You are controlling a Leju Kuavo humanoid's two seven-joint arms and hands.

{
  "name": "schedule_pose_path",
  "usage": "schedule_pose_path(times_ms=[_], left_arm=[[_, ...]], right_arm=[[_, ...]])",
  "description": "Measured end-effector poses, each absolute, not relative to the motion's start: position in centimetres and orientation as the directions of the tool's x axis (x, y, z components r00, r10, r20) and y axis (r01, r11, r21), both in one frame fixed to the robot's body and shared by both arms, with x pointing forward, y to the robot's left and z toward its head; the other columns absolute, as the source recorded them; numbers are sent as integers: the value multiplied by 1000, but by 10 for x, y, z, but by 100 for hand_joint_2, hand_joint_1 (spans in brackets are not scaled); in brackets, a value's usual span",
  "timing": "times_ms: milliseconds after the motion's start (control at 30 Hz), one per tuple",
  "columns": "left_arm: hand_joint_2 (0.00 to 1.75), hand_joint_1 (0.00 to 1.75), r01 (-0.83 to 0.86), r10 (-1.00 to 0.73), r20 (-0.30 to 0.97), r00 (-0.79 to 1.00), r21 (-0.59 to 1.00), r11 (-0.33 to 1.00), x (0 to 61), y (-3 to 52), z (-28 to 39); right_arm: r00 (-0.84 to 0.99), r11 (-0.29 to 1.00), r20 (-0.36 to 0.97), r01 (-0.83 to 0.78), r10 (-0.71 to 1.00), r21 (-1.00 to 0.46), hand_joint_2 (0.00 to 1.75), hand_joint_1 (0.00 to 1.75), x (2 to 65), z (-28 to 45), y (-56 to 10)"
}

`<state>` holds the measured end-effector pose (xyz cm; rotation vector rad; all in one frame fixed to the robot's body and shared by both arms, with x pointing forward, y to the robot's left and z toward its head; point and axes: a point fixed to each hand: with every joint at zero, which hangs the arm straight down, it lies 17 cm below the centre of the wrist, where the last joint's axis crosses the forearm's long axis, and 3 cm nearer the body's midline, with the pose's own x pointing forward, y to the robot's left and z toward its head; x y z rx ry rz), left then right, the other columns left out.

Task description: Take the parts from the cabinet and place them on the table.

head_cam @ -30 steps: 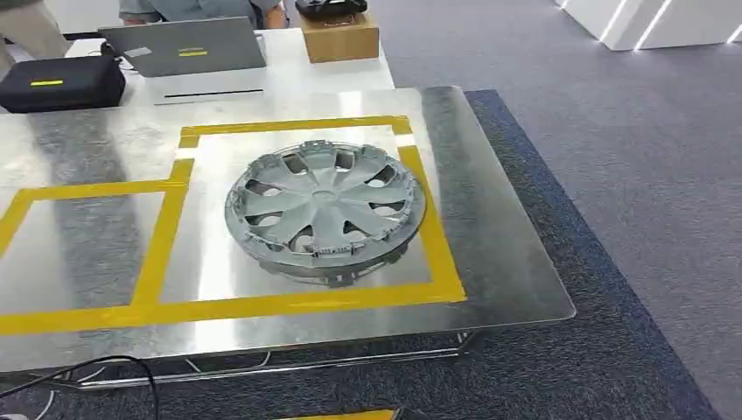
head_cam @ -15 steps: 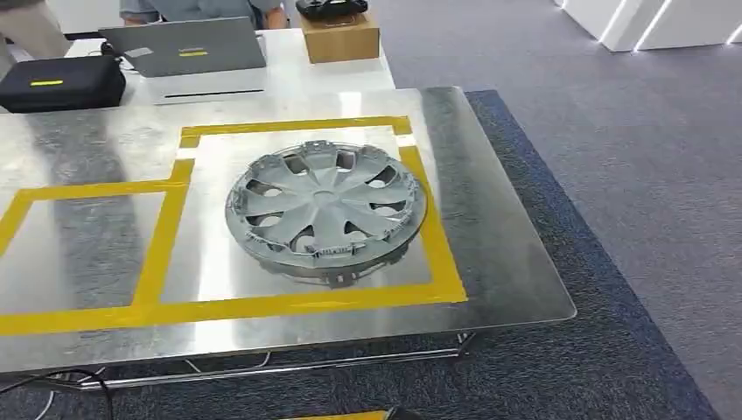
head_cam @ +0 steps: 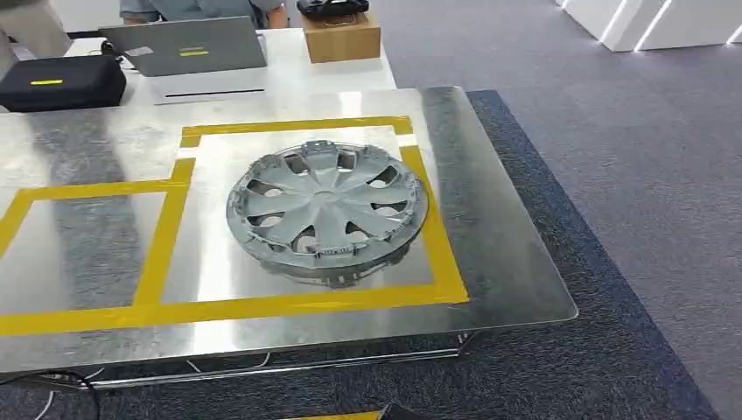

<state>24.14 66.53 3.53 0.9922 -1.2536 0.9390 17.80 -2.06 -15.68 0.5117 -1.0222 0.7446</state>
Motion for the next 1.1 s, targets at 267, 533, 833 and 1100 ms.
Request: schedule_pose_path(times_ms=[267, 533, 833, 1100], left_arm=[[175, 175, -949, 32, 994, 101, 87, 304, 240, 667, 30], [175, 175, -950, -13, 989, 145, 143, 276, 236, 672, 33], [175, 175, -930, -195, 969, 153, 208, 302, 273, 650, 67], [175, 175, -790, -630, 766, 129, 463, 402, 337, 534, 146]], right_arm=[[315, 648, 896, -761, 312, 41, 175, 0, 177, -157, -20], [313, 648, 896, -761, 315, 38, 175, 0, 177, -157, -20], [301, 660, 907, -751, 293, 36, 175, 0, 179, -152, -16], [339, 684, 904, -725, 261, 74, 175, 0, 164, -158, -27]])
